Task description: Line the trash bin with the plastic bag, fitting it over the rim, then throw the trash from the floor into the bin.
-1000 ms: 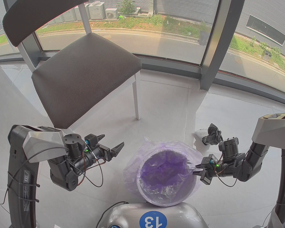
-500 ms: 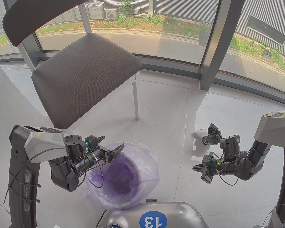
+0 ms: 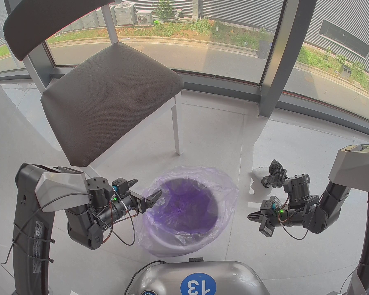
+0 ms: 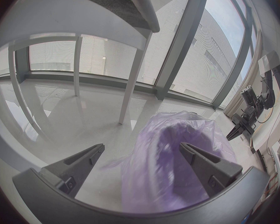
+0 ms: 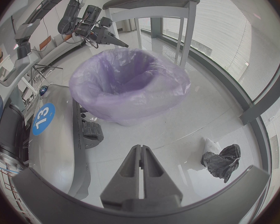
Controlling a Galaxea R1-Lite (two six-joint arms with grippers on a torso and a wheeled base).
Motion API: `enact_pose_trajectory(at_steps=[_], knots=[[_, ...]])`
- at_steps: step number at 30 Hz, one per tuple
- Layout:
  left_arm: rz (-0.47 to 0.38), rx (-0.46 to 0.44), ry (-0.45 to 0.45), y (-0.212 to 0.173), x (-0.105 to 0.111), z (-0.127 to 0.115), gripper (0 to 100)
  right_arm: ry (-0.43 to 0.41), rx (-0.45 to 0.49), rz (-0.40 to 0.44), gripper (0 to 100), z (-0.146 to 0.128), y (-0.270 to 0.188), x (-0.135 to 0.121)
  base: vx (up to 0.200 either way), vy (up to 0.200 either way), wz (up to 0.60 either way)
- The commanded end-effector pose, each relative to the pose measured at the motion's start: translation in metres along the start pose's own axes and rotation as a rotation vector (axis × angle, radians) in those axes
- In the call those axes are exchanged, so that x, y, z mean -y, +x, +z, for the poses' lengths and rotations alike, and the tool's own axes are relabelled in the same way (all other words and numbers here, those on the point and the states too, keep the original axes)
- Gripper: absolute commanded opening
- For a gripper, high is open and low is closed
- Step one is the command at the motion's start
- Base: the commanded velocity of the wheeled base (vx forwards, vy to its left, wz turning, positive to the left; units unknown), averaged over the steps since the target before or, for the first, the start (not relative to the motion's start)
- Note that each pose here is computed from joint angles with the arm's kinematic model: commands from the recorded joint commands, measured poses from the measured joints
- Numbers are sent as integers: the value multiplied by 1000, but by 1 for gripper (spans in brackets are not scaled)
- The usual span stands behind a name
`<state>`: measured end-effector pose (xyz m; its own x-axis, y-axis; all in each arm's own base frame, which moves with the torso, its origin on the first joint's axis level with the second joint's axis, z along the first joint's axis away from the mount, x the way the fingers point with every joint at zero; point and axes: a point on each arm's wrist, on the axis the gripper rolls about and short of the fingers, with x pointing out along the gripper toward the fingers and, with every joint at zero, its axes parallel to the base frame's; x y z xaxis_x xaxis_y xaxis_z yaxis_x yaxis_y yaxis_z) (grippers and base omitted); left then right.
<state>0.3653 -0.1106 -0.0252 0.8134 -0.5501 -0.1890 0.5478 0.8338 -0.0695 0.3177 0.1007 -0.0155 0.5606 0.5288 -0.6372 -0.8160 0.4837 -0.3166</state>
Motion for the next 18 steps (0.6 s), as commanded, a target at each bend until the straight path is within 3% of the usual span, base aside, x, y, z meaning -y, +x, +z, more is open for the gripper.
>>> enact_pose_trajectory(at_steps=[1, 8, 14, 16, 18], knots=[[-7, -34, -9, 6, 1, -20, 100, -1, 15, 4, 0, 6, 3, -2, 0, 0, 0], [0, -19, -6, 5, -1, -14, 100, 92, 78, 22, 0, 33, 12, -9, 0, 0, 0], [1, -11, -4, 3, -1, -10, 100, 408, 153, 32, 0, 62, 21, -20, 0, 0, 0], [3, -4, -2, 2, -1, -7, 100, 491, 191, 28, 0, 66, 21, -21, 0, 0, 0], [3, 2, 0, 2, -1, -5, 100, 523, 201, 26, 0, 65, 21, -23, 0, 0, 0]])
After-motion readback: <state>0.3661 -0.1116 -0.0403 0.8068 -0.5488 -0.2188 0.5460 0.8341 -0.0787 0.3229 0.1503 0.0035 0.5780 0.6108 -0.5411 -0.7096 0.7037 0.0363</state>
